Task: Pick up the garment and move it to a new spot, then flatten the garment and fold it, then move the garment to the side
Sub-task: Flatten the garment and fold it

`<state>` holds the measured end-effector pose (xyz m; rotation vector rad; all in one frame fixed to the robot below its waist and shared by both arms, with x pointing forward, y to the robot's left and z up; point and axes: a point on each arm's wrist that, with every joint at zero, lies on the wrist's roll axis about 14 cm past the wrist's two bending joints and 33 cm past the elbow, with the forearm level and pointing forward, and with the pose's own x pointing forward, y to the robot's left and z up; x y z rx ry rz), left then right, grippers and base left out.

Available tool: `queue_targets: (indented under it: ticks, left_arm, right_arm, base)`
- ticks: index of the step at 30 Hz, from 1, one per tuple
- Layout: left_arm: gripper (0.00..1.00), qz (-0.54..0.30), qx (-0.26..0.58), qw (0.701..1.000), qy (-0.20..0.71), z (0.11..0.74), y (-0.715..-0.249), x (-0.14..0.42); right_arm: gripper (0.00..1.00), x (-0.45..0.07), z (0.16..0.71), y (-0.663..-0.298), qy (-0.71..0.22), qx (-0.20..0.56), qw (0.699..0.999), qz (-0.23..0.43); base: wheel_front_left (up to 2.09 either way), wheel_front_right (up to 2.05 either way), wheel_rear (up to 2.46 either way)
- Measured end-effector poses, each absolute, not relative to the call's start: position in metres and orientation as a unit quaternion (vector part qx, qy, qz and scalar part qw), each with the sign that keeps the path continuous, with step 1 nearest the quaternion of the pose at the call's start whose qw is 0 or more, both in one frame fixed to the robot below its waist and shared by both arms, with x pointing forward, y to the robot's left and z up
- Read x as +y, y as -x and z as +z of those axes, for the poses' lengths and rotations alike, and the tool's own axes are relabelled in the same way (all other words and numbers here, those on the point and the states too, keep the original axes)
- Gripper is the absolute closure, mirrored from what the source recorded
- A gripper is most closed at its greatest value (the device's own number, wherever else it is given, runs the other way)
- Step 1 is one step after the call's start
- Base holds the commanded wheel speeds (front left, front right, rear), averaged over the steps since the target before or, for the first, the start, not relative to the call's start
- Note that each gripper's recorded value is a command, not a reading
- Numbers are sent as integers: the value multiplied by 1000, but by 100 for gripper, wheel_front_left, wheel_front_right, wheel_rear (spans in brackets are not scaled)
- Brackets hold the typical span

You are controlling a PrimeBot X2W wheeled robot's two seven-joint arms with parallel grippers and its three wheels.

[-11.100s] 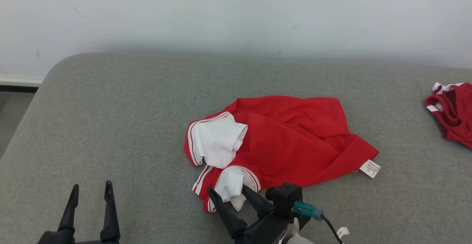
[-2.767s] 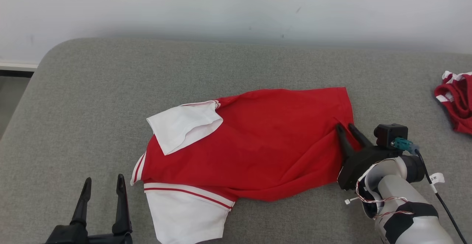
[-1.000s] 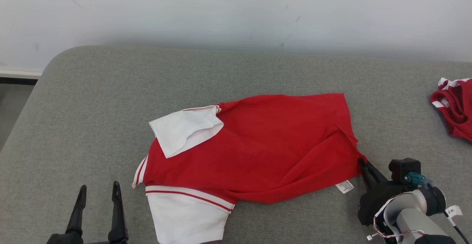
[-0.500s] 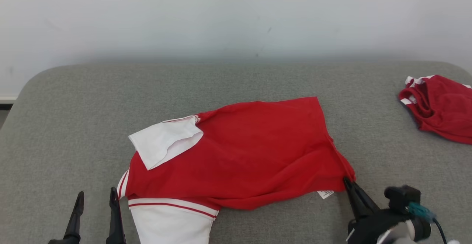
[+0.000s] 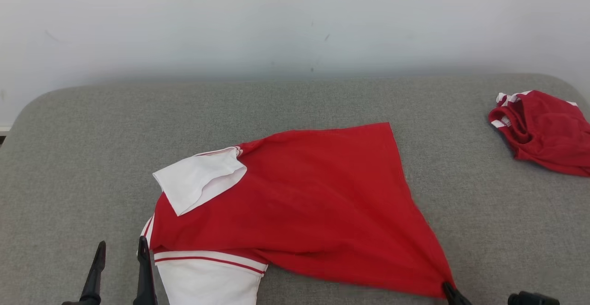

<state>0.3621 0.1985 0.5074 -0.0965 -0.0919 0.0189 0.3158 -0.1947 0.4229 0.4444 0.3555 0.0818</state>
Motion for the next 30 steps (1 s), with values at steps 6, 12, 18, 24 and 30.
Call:
queue_targets:
  ticks: [6, 12, 18, 24, 30]
  left_arm:
    - [0, 10, -44, 998, 48, 506, -362, 199]
    - [0, 11, -44, 998, 49, 506, -360, 199]
    - [0, 16, -45, 998, 48, 507, -357, 202]
    - [0, 17, -45, 998, 48, 507, -357, 202]
    - [0, 23, -42, 998, 48, 505, -356, 206]
  right_arm:
    - [100, -191, 416, -306, -206, 203, 957, 35]
    - [100, -183, 429, -320, -198, 185, 961, 50]
    - [100, -180, 437, -346, -181, 174, 966, 64]
    - [100, -184, 442, -380, -185, 161, 968, 59]
    - [100, -192, 434, -409, -182, 162, 969, 37]
  base:
    - [0, 0, 0]
    - [0, 0, 0]
    - [0, 0, 0]
    - [0, 0, 0]
    - [0, 0, 0]
